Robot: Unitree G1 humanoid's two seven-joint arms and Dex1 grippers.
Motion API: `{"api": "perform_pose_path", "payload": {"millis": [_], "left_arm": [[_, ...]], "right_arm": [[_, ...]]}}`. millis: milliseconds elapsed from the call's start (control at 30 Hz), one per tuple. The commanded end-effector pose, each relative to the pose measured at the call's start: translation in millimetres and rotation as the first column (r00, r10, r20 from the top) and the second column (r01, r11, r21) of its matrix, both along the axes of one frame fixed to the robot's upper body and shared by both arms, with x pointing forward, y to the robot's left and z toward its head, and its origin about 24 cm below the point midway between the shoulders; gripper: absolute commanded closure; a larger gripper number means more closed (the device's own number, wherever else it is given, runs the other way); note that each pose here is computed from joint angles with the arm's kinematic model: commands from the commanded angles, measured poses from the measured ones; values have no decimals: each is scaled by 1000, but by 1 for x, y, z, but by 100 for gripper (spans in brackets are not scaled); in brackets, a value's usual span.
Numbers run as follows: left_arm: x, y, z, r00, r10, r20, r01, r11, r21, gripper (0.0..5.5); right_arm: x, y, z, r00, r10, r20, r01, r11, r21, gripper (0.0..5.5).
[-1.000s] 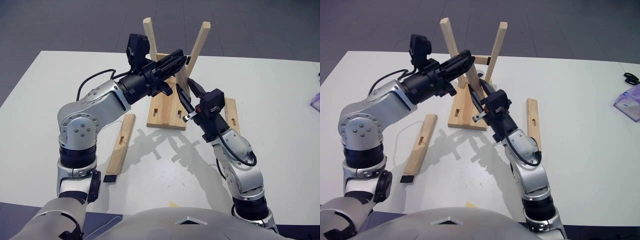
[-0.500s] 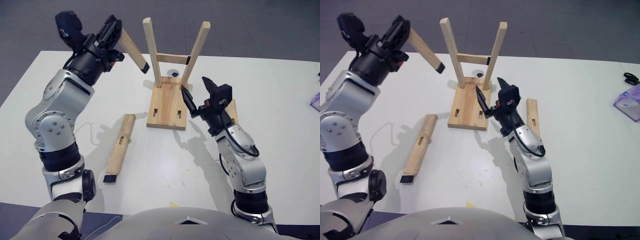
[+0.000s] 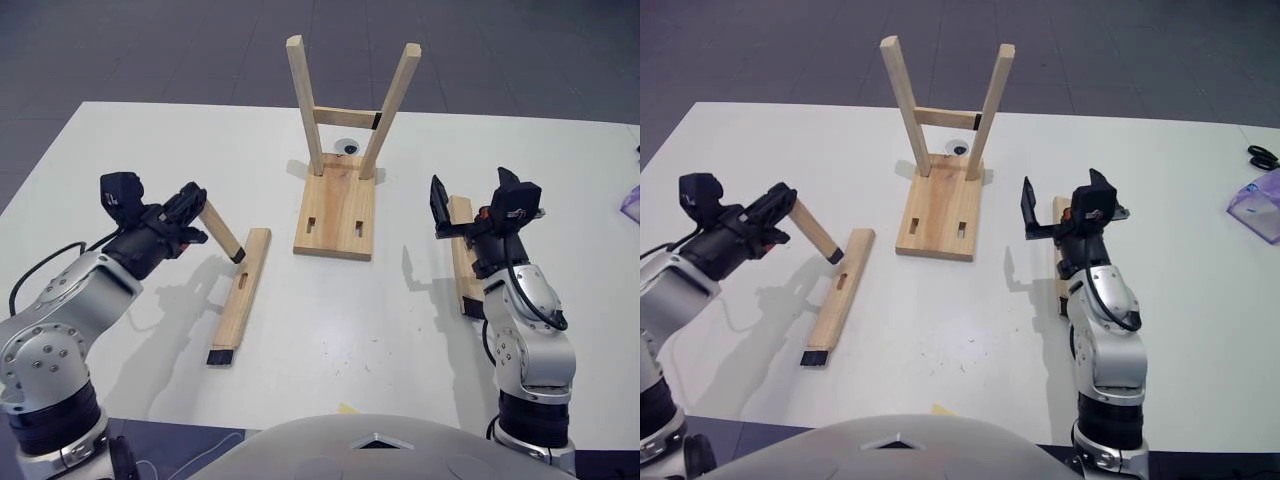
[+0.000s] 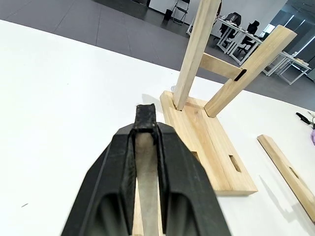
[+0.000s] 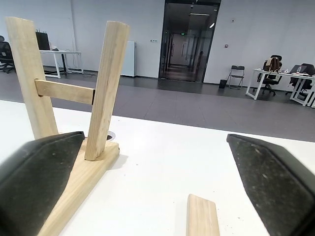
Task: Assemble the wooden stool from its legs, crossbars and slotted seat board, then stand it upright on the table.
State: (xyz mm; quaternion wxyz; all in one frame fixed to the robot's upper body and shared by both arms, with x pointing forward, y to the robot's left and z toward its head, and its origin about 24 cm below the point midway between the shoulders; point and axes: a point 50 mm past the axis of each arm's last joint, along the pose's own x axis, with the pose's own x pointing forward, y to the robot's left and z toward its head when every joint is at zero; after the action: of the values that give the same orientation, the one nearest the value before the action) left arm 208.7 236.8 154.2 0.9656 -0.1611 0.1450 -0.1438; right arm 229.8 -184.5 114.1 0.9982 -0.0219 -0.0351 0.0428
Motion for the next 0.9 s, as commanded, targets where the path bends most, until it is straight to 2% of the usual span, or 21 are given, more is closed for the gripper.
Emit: {"api": "perform_pose_path", "payload": {"millis": [33,267,433,900], "left_arm": [[-5,-4,-8,997,-46,-55,48,998,43,507],[-9,-16,-26,996,-21,-89,22,1000,14,507],[-6,-12,-39,993,68,-94,-62,996,60,507],[41,-33,-39,997,52,60,-61,984,169,507]], "right_arm": [[-1,-2,-3,1000,0,-21,-1,1000,-8,10],[-3,2,-4,999,41,-32,-41,999,-13,10],[-2,2,-4,998,50,-35,-51,999,-20,10],[3,10,0,996,84,-28,-85,996,-14,10]]}}
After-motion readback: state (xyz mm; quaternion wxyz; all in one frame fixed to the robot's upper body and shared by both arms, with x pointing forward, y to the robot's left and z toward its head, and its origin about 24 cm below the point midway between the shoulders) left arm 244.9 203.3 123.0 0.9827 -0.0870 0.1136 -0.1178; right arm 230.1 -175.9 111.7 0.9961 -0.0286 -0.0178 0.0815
